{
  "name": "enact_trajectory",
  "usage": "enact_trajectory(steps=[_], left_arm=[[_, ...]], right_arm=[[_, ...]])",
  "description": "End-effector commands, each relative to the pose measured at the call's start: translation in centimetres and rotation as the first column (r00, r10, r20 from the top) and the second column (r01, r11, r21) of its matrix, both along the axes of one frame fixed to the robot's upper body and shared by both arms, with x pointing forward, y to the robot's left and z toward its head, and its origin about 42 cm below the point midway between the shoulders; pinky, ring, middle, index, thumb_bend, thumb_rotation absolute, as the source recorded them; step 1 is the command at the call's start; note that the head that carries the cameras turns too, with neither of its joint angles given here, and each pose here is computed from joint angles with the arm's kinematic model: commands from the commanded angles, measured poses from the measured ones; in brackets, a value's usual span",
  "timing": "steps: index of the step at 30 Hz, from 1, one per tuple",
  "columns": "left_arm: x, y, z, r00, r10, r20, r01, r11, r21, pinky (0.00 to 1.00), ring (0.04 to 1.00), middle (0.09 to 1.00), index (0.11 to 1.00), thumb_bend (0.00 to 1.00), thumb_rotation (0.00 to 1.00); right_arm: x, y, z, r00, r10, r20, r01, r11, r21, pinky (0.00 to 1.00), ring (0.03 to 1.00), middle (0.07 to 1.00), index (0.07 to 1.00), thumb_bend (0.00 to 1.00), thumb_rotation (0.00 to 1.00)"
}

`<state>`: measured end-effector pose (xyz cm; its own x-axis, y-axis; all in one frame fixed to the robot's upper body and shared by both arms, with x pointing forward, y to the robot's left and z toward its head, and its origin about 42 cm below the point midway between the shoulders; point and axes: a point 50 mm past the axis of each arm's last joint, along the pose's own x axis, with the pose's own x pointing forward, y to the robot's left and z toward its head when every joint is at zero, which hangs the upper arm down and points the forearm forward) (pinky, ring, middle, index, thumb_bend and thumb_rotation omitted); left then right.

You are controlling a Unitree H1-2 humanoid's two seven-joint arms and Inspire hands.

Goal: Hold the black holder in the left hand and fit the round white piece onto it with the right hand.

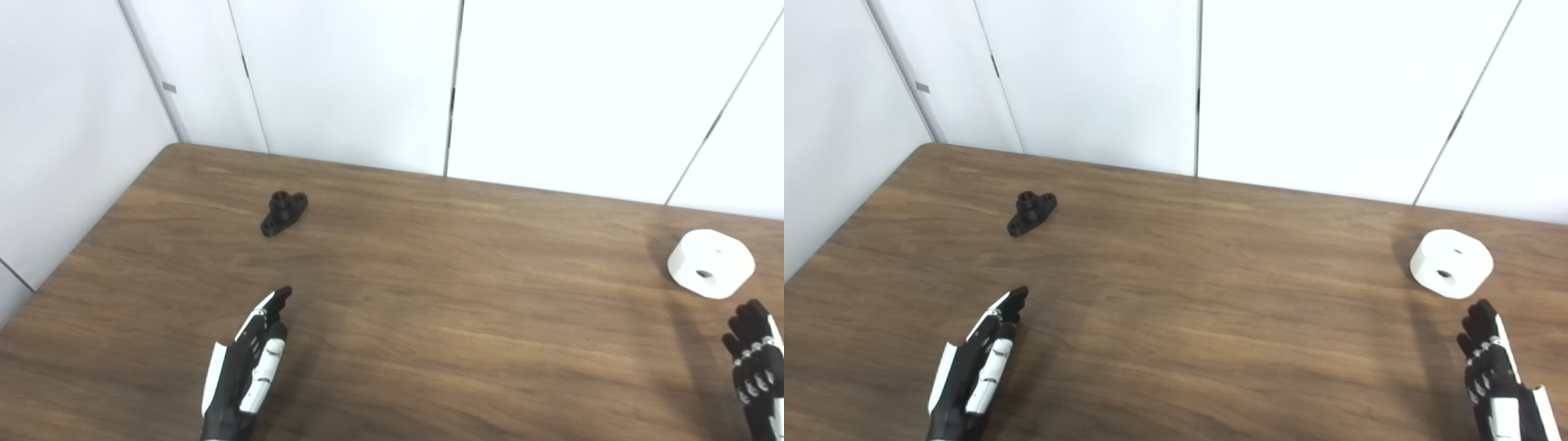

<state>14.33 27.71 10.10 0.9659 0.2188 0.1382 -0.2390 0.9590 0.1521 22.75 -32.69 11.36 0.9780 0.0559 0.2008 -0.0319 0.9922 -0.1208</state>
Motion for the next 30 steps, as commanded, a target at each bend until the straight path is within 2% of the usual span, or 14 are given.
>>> enact_trajectory(steps=[1,5,12,18,22,25,26,28,30], left_arm=[[-0.9,-2.4,-0.9,1.0,0.015,-0.022,-0.016,0.998,-0.054,0.95,0.943,0.926,0.869,0.5,0.79],[-0.9,-2.5,-1.1,1.0,0.01,-0.014,-0.011,0.999,-0.047,0.94,0.94,0.926,0.873,0.51,0.78],[-1.6,-2.7,-1.6,1.0,0.016,-0.024,-0.017,0.999,-0.042,0.93,0.937,0.921,0.865,0.44,0.74],[-2.2,-2.7,-1.2,0.998,0.063,-0.03,-0.063,0.998,0.0,0.89,0.928,0.917,0.859,0.42,0.61],[-2.4,-2.6,-0.5,0.99,0.131,-0.049,-0.126,0.987,0.101,0.82,0.873,0.874,0.836,0.42,0.47],[-2.1,-2.4,0.1,0.985,0.168,-0.039,-0.161,0.975,0.151,0.82,0.864,0.862,0.829,0.43,0.35],[-1.9,-2.4,0.3,0.983,0.181,-0.028,-0.174,0.972,0.159,0.81,0.857,0.856,0.821,0.45,0.24],[-1.3,-2.2,0.7,0.977,0.214,-0.004,-0.21,0.962,0.174,0.82,0.859,0.857,0.816,0.5,0.1],[-0.6,-1.8,1.3,0.967,0.255,0.019,-0.253,0.941,0.224,0.83,0.863,0.856,0.81,0.56,0.03]], right_arm=[[-1.9,-0.5,-3.5,0.993,-0.024,-0.117,0.027,0.999,0.026,1.0,1.0,1.0,1.0,0.62,1.0],[-2.0,-0.7,-3.7,0.991,-0.024,-0.13,0.029,0.999,0.034,1.0,1.0,1.0,1.0,0.64,1.0],[-2.5,-0.6,-3.9,0.99,-0.021,-0.143,0.026,0.999,0.032,1.0,1.0,1.0,1.0,0.64,1.0],[-3.1,-0.4,-3.9,0.989,-0.02,-0.144,0.024,0.999,0.022,1.0,1.0,1.0,1.0,0.6,1.0],[-3.4,-0.3,-3.7,0.989,-0.019,-0.149,0.02,1.0,0.008,1.0,1.0,1.0,1.0,0.6,1.0],[-3.5,-0.2,-3.7,0.989,-0.018,-0.147,0.019,1.0,0.002,1.0,1.0,1.0,1.0,0.6,1.0],[-3.5,-0.3,-3.7,0.989,-0.017,-0.146,0.018,1.0,0.001,1.0,1.0,1.0,1.0,0.61,1.0],[-3.5,-0.2,-3.7,0.989,-0.019,-0.15,0.02,1.0,0.004,1.0,1.0,1.0,1.0,0.61,1.0],[-3.6,-0.1,-3.6,0.988,-0.021,-0.154,0.022,1.0,0.005,1.0,1.0,1.0,1.0,0.62,1.0]])
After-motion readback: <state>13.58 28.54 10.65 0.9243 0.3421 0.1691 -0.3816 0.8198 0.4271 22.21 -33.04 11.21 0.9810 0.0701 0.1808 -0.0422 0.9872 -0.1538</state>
